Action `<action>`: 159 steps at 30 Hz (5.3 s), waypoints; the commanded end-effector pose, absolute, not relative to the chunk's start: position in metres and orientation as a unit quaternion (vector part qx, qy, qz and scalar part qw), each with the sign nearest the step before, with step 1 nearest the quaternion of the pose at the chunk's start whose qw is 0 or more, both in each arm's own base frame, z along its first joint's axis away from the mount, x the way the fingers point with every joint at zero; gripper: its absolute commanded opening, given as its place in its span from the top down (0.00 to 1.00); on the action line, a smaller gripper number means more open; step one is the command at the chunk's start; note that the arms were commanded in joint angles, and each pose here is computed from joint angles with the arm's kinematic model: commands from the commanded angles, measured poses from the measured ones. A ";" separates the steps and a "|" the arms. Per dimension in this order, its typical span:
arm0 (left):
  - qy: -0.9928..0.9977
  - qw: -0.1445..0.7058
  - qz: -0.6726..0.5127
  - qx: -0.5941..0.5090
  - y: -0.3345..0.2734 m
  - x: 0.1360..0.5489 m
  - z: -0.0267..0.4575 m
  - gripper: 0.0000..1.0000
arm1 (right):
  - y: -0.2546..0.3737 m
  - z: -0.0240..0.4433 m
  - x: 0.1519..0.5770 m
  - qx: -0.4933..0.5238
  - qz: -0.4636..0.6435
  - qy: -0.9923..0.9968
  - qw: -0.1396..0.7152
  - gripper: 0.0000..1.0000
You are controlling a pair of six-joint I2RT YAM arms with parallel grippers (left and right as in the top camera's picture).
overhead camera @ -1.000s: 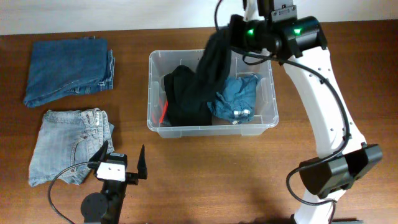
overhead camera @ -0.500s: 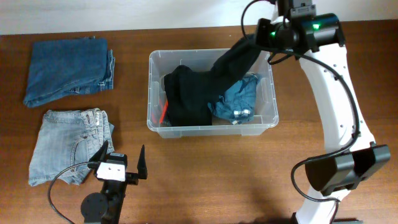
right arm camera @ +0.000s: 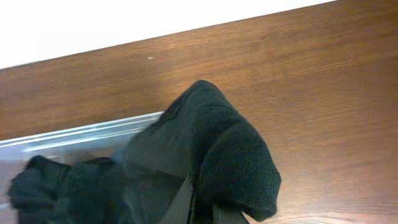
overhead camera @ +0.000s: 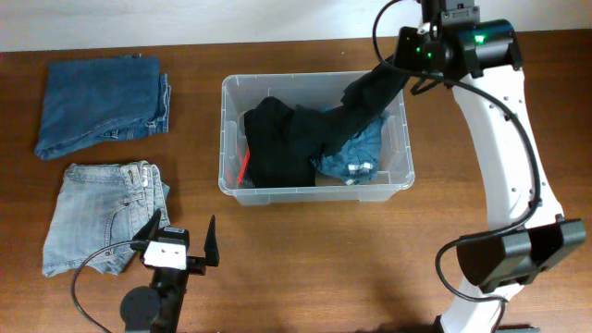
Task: Pack container
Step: 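Lower the dark garment into the bin's right side, then press the dark garment down into the bin with the right gripper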
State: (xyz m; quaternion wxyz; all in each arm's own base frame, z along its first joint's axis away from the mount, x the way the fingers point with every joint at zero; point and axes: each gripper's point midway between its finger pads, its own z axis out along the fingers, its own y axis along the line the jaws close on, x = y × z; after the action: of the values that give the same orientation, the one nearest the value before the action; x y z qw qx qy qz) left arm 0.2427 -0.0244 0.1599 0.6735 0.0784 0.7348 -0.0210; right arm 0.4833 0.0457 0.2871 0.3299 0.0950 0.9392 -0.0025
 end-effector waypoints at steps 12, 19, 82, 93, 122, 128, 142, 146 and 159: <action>0.734 0.674 -0.021 0.084 -0.025 0.242 0.159 0.01 | 0.011 0.316 0.473 0.102 -0.092 0.923 0.360 0.96; 0.734 0.674 -0.021 0.084 -0.025 0.242 0.159 0.01 | 0.059 0.311 0.471 0.031 -0.022 0.936 0.350 0.96; 0.734 0.674 -0.021 0.084 -0.025 0.242 0.159 0.01 | 0.212 0.195 0.418 -0.110 0.053 0.983 0.135 0.37; 0.734 0.674 -0.021 0.084 -0.025 0.242 0.159 0.01 | 0.189 0.254 0.448 -0.056 0.113 0.970 0.209 0.49; 0.734 0.674 -0.021 0.084 -0.025 0.242 0.159 0.01 | 0.202 0.073 0.396 -0.117 -0.057 0.988 0.080 0.92; 0.734 0.674 -0.021 0.084 -0.025 0.242 0.159 0.00 | 0.196 0.088 0.410 -0.100 -0.049 0.989 0.101 0.88; 0.734 0.674 -0.021 0.084 -0.025 0.242 0.159 0.00 | 0.179 0.073 0.435 -0.053 0.012 0.995 0.087 0.88; 0.734 0.674 -0.021 0.084 -0.025 0.242 0.159 0.01 | 0.189 0.123 0.448 -0.056 0.031 0.989 0.131 0.87; 0.734 0.674 -0.021 0.084 -0.025 0.242 0.159 0.01 | 0.214 0.088 0.433 -0.067 0.024 0.993 0.094 0.82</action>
State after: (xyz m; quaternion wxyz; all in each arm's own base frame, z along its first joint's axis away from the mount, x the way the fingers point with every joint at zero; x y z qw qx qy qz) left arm 0.2427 -0.0244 0.1599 0.6735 0.0784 0.7348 -0.0210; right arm 0.4353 0.2178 0.1103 0.1174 -0.0864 0.9888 0.0306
